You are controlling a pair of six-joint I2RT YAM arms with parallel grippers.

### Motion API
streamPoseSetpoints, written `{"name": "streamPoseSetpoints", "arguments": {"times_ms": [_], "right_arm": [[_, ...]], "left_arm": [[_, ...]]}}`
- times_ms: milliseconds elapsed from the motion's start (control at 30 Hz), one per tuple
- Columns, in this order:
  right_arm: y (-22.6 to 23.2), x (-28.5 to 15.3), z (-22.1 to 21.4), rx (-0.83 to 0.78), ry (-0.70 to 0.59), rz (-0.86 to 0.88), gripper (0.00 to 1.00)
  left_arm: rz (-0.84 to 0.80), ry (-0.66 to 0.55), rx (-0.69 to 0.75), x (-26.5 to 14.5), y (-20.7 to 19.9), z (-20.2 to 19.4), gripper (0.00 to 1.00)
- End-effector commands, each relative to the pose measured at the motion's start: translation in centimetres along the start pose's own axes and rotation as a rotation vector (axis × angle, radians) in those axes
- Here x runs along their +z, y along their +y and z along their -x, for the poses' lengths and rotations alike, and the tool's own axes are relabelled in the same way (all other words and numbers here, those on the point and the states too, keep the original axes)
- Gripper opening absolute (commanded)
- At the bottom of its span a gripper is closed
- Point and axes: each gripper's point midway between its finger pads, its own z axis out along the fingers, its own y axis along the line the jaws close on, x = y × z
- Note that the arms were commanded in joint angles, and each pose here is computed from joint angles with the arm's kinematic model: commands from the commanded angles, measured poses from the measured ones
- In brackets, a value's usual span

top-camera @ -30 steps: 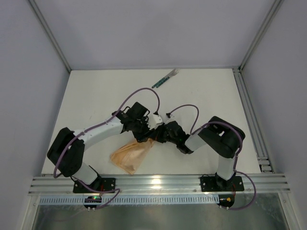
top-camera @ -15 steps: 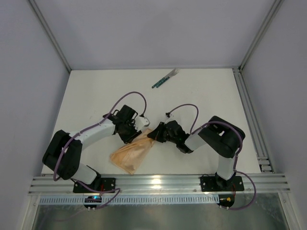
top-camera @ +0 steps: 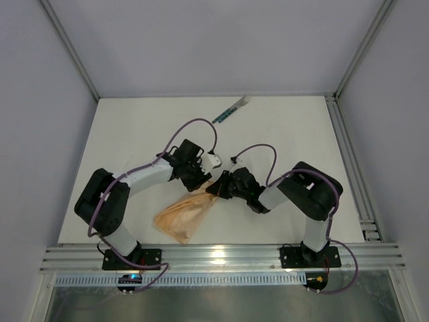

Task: Fold the napkin into a case and place the utensils inside
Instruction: Stuff the smaller-rectangle-folded napkin at the center of the board.

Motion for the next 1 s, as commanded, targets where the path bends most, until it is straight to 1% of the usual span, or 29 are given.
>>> {"name": "streamPoseSetpoints", "arguments": {"times_ms": [0, 167, 367, 433, 500, 600, 633, 733, 900, 967], "right_arm": [[-2.4, -0.1, -1.1, -0.036, 0.049, -0.079, 0.06], [-2.2, -0.1, -1.1, -0.040, 0.053, -0.071, 0.06], [-2.2, -0.1, -0.9, -0.031, 0.055, -0.061, 0.06], [-2.1, -0.1, -0.7, -0.029, 0.051, -0.055, 0.06], [-1.9, -0.3, -0.4, -0.034, 0.044, -0.052, 0.06], [-1.1, -0.5, 0.0, -0.071, 0.041, -0.037, 0.08], [-1.1, -0.6, 0.0, -0.081, 0.043, -0.041, 0.08], [-0.3, -0.9, 0.7, -0.115, 0.034, -0.027, 0.09], [0.7, -1.5, 1.4, -0.146, 0.026, -0.012, 0.10], [0.8, -1.9, 1.4, -0.161, 0.031, -0.015, 0.11]], "left_arm": [[-0.022, -0.016, 0.016, 1.4, -0.6, 1.3, 0.49], [-0.038, -0.033, 0.052, 1.5, -1.9, 1.8, 0.48], [-0.006, -0.056, 0.136, 1.3, -3.0, 1.9, 0.49], [0.011, -0.023, 0.157, 1.7, -3.1, 1.3, 0.49], [0.014, 0.025, 0.150, 2.5, -2.9, 0.4, 0.46], [0.011, 0.065, 0.135, 3.0, -3.0, -0.6, 0.34], [0.022, 0.074, 0.129, 3.1, -2.8, -0.9, 0.24], [0.037, 0.064, 0.123, 3.0, -2.6, -0.7, 0.11], [0.051, 0.041, 0.105, 2.6, -2.5, -0.1, 0.04], [0.055, 0.032, 0.101, 2.4, -2.4, 0.1, 0.00]]}}
